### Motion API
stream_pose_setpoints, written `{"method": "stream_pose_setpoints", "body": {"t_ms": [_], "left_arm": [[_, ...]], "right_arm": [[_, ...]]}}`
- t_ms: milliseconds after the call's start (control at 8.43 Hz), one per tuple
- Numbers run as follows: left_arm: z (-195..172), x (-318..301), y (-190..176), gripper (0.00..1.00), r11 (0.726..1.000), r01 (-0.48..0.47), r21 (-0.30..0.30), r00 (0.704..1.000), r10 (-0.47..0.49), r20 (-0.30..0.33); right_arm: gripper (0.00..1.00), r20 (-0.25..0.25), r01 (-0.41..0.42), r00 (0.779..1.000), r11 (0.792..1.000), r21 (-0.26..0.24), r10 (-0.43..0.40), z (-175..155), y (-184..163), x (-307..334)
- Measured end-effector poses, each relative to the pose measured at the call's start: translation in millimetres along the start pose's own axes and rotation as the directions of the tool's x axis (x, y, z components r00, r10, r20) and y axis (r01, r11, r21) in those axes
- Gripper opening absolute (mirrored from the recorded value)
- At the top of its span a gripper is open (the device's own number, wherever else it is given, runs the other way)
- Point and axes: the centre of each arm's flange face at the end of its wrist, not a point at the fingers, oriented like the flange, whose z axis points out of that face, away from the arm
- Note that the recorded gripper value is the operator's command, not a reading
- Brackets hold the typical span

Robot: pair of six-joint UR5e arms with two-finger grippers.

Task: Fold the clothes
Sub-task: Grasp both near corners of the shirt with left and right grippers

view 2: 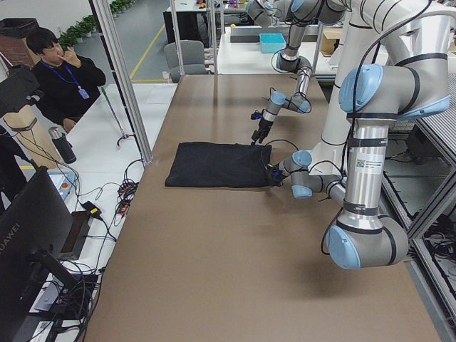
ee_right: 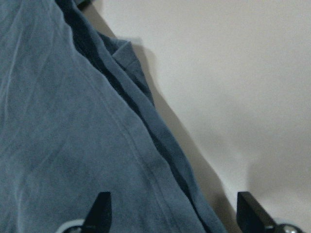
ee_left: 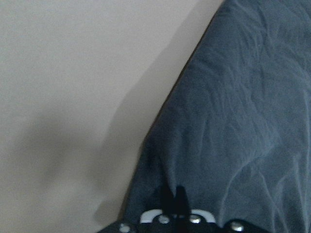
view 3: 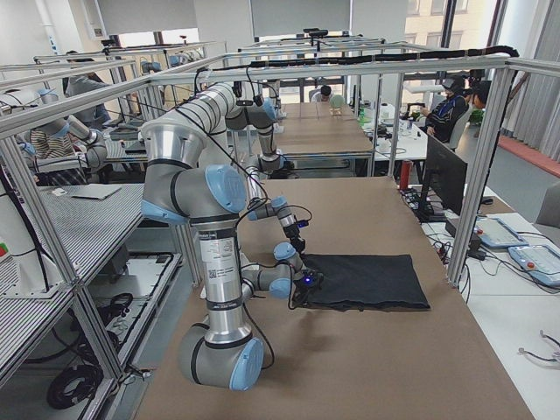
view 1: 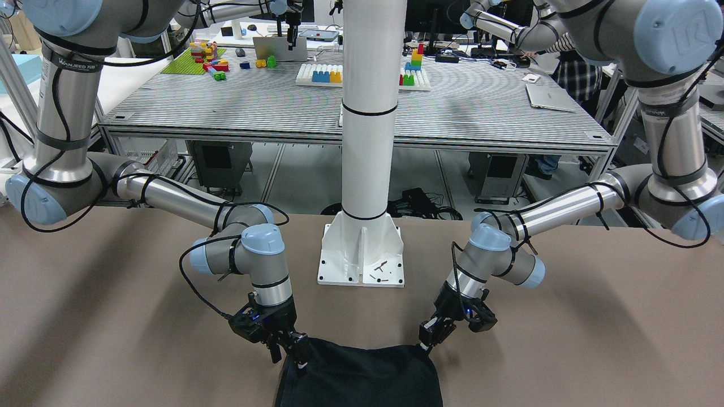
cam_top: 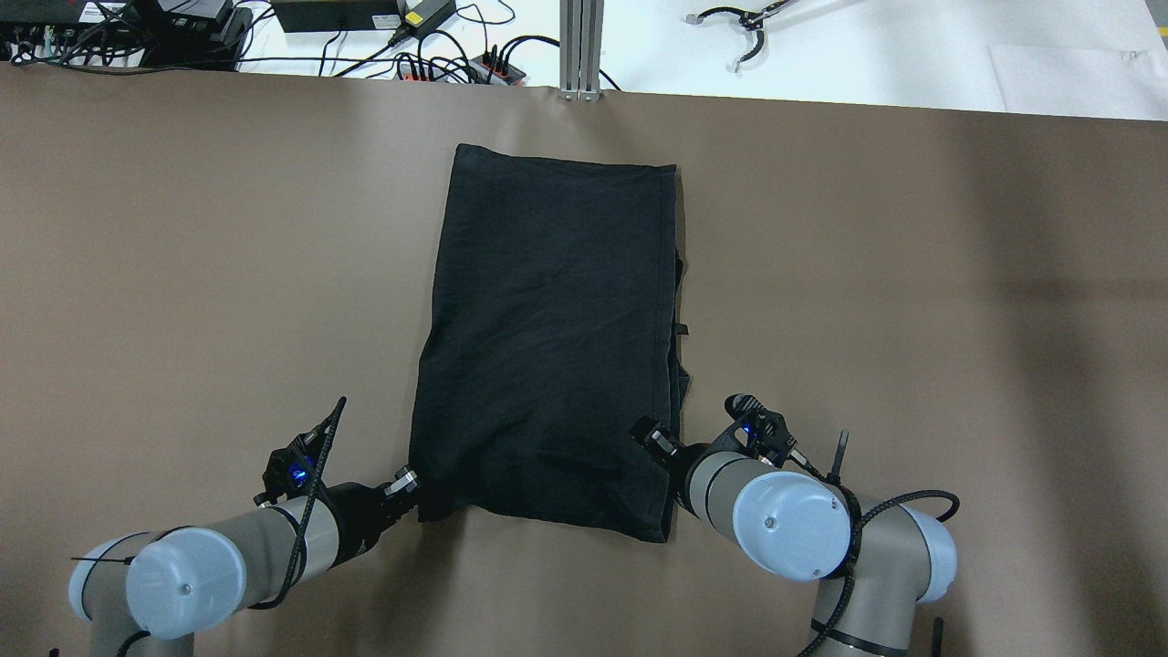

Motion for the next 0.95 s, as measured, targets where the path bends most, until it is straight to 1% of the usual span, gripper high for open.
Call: {"method": "stream_pose_setpoints", "body": {"t_ms": [356, 474, 593, 712, 830, 949], "left_arm": [[2, -2, -1, 0.00, 1.000, -0.002, 0.003, 1.000, 0.002, 0.005], [3, -3, -1, 0.00, 1.000, -0.002, 0.004, 1.000, 0.002, 0.007], [3, -4, -1, 0.00, 1.000, -0.003, 0.005, 1.000, 0.003, 0.008], [4, -4, -1, 0.00, 1.000, -0.003, 0.005, 1.000, 0.003, 0.009], [4, -4, -1, 0.00, 1.000, -0.004, 0.005, 1.000, 0.004, 0.010], [4, -5, -1, 0.00, 1.000, -0.004, 0.005, 1.000, 0.004, 0.010]], "right_arm": [[0.84, 0.004, 0.006, 1.000, 1.000, 0.015, -0.006, 10, 12, -2], [0.83, 0.008, 0.005, 1.000, 1.000, 0.022, -0.005, 15, 16, -7], [0.80, 0.009, 0.006, 1.000, 0.999, 0.031, -0.006, 21, 17, -9], [0.68, 0.009, 0.006, 1.000, 0.999, 0.037, -0.006, 24, 18, -10], [0.51, 0.012, 0.005, 1.000, 0.999, 0.039, -0.005, 25, 19, -12], [0.26, 0.019, 0.001, 1.000, 0.999, 0.038, -0.001, 24, 21, -16]]}}
